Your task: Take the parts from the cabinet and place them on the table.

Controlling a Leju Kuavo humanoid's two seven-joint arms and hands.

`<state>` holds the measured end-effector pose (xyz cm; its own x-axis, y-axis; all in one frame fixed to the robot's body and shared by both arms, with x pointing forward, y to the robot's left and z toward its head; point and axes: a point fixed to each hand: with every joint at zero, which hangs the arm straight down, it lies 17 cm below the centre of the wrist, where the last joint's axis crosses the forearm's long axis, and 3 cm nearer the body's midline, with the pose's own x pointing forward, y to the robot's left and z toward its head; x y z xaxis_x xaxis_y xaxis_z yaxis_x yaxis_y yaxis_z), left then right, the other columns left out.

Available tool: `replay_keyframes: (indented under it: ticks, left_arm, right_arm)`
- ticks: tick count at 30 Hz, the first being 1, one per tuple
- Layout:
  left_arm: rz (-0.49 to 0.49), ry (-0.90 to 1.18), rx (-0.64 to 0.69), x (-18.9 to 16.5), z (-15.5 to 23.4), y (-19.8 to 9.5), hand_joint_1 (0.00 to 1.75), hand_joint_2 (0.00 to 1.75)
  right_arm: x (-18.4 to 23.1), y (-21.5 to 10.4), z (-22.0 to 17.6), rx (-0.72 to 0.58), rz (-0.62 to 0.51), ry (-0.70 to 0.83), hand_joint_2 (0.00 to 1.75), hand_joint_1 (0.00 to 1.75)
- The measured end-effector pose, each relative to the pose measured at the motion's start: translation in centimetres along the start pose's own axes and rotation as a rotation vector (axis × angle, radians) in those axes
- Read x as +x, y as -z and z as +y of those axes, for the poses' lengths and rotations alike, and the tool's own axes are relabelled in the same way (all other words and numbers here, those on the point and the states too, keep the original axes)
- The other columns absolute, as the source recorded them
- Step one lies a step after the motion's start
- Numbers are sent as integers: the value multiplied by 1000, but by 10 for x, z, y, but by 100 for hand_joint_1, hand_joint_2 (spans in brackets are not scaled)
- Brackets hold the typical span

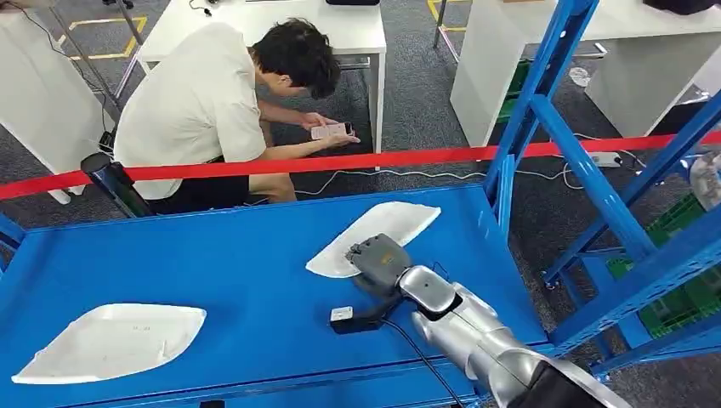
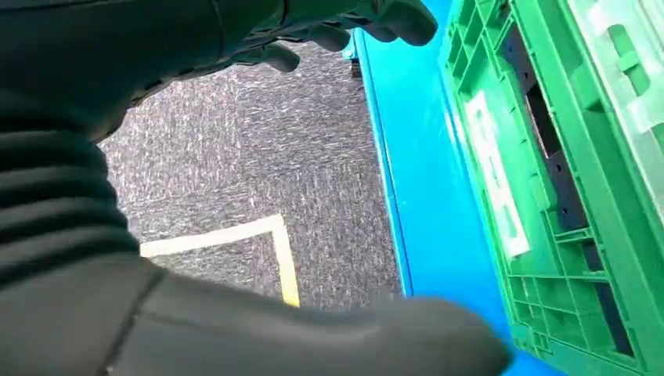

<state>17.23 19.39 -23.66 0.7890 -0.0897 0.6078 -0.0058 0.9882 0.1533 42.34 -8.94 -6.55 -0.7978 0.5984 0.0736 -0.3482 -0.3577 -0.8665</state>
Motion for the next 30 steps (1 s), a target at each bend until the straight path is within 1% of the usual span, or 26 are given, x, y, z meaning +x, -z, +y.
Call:
replay_keyframes:
  ticks: [4, 9, 15, 18, 21, 26, 30]
  left_arm:
    - [-38, 23, -11, 6, -1, 0, 0, 175]
    - [-68, 36, -25, 12, -1, 1, 0, 175]
    - [-76, 38, -16, 16, 3, 3, 0, 175]
    - [-62, 49, 2, 13, 7, 4, 0, 175]
    - [-43, 55, 12, 10, 9, 5, 0, 175]
    - [-39, 49, 15, 9, 10, 5, 0, 175]
    - [-17, 51, 18, 6, 11, 5, 0, 175]
  right_arm:
    - [-4, 0, -2, -6, 22, 2, 175, 175]
    - [-14, 0, -13, -21, 43, 4, 175, 175]
    - [-19, 0, -19, -42, 57, 5, 175, 175]
    - [-26, -1, -30, -86, 87, 5, 175, 175]
    - [-50, -10, -54, -187, 152, 2, 175, 175]
    - [-87, -33, -76, -271, 219, 12, 175, 175]
    - [-128, -64, -103, -375, 282, 11, 175, 175]
